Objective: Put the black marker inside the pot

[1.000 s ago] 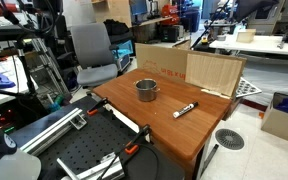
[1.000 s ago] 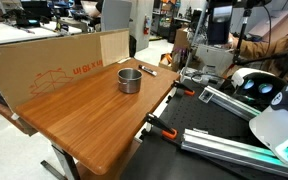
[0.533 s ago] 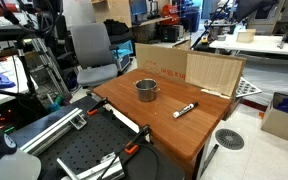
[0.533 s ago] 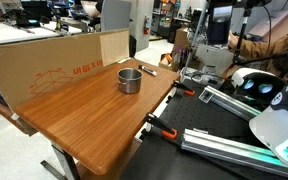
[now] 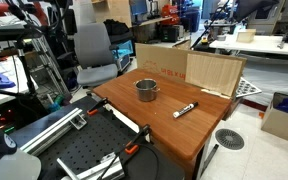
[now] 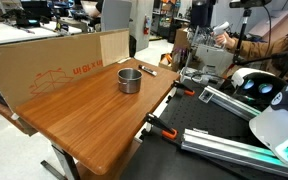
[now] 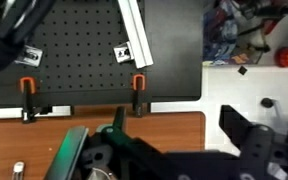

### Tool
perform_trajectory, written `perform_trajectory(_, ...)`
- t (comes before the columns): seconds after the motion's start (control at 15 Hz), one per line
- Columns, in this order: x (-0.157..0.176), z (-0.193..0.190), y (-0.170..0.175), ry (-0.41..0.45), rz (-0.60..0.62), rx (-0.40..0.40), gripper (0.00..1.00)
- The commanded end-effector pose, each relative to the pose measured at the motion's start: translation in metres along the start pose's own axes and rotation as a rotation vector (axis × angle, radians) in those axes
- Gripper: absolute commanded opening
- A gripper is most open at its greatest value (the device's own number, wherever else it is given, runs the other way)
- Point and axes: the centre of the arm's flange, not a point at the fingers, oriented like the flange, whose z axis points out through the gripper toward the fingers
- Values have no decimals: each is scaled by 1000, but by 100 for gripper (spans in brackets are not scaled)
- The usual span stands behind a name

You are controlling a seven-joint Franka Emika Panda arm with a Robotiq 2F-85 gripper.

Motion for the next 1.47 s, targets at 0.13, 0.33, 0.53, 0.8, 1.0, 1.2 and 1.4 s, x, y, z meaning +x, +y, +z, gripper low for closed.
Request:
perform_trajectory(0.13, 8, -17, 56, 161, 40, 3, 100)
perform_trajectory(0.33, 14, -28, 97, 227, 74, 18, 100)
perform_trajectory(0.53, 22, -39, 143, 250, 106, 60, 100)
perform_trajectory(0.8, 29, -49, 205, 272, 127, 120, 100)
perform_trajectory(1.0, 37, -54, 242, 278, 150, 157, 100)
perform_trajectory(1.2, 56, -58, 265, 268, 190, 172, 100)
perform_trajectory(1.4, 90, -58, 281, 243, 241, 190, 100)
